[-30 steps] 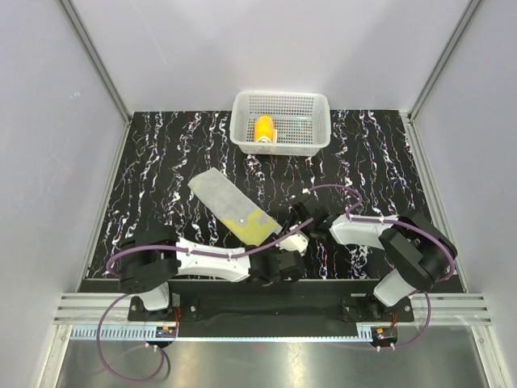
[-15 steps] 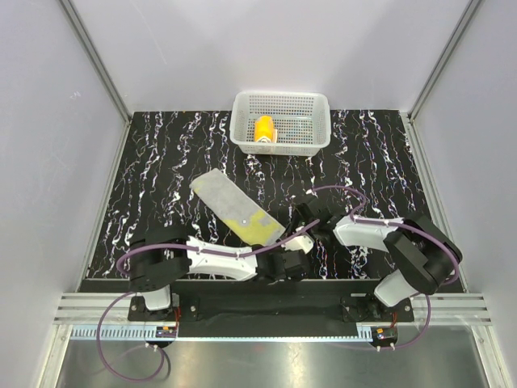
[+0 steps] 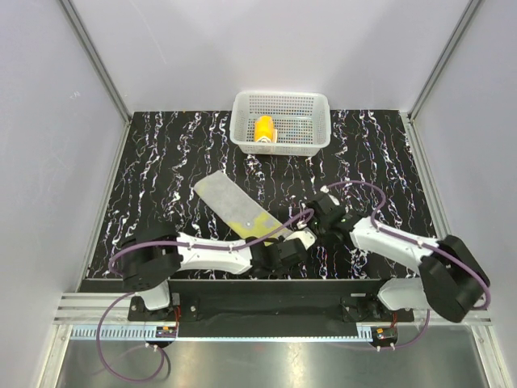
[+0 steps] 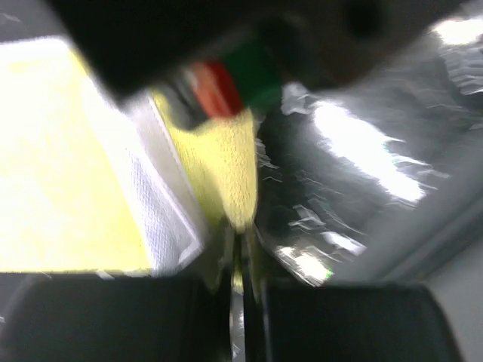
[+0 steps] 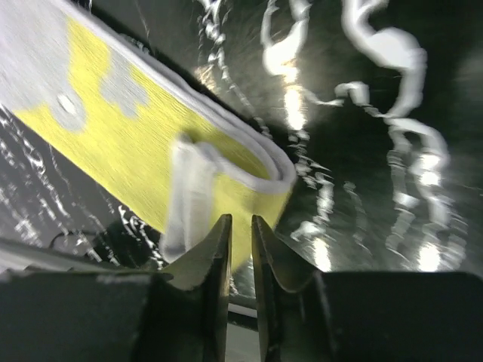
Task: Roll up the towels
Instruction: Roll the towel
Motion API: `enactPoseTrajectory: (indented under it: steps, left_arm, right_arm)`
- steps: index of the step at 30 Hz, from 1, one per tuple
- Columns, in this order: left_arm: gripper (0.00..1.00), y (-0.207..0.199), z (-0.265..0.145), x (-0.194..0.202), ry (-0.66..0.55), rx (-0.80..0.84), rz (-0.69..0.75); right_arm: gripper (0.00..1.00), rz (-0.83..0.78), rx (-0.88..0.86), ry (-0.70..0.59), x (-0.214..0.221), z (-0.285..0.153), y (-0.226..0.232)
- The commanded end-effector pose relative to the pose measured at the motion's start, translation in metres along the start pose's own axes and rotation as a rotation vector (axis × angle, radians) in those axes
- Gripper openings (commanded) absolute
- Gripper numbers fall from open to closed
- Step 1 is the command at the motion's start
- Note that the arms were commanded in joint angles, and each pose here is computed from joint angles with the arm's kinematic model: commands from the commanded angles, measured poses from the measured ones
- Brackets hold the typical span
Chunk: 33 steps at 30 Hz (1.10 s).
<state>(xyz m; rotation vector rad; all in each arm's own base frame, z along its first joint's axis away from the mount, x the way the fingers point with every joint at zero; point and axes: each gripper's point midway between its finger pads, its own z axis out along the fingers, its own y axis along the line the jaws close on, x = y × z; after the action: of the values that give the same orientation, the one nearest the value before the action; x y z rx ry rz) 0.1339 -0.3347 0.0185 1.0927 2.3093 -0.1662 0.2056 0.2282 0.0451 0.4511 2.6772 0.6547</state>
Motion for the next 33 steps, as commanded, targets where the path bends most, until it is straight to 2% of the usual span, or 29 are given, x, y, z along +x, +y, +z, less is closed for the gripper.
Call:
enactPoseTrajectory:
  steps: [1,3,4,10,16,21,27,28,33]
  left_arm:
    - [0.00,-0.038,-0.015,-0.002,0.046,0.248,-0.059]
    - [0.00,-0.042,-0.019,-0.010,0.028,0.288,-0.092]
    - [0.00,-0.046,-0.022,-0.013,0.032,0.334,-0.109]
    - [0.00,-0.049,-0.028,-0.028,0.006,0.488,-0.254]
    - [0.00,-0.043,-0.019,-0.019,0.009,0.572,-0.338]
    - [0.00,-0.048,-0.012,-0.012,0.019,0.602,-0.351]
    - [0.00,-0.056,-0.021,-0.023,-0.032,0.743,-0.421]
    - [0.00,-0.054,-0.025,-0.028,-0.040,0.769,-0.438]
    - [0.00,-0.034,-0.038,-0.051,-0.103,0.854,-0.543]
  right_arm:
    - [0.24,-0.048,0.042,-0.197,-0.047,-0.047,0.009]
    - [0.26,-0.055,0.103,-0.234,-0.053,-0.063,-0.003]
    - [0.27,-0.056,0.097,-0.294,-0.064,-0.078,0.000]
    - [0.28,-0.048,0.117,-0.357,-0.070,-0.111,-0.010]
    - [0.27,0.010,0.081,-0.422,-0.072,-0.136,-0.016]
    - [0.28,0.053,0.101,-0.481,-0.076,-0.150,-0.028]
    - [0.24,-0.028,-0.084,-0.436,-0.069,-0.150,0.005]
    - [0.24,-0.070,-0.128,-0.387,-0.059,-0.146,0.012]
    - [0.21,-0.154,-0.377,-0.318,-0.038,-0.147,0.046]
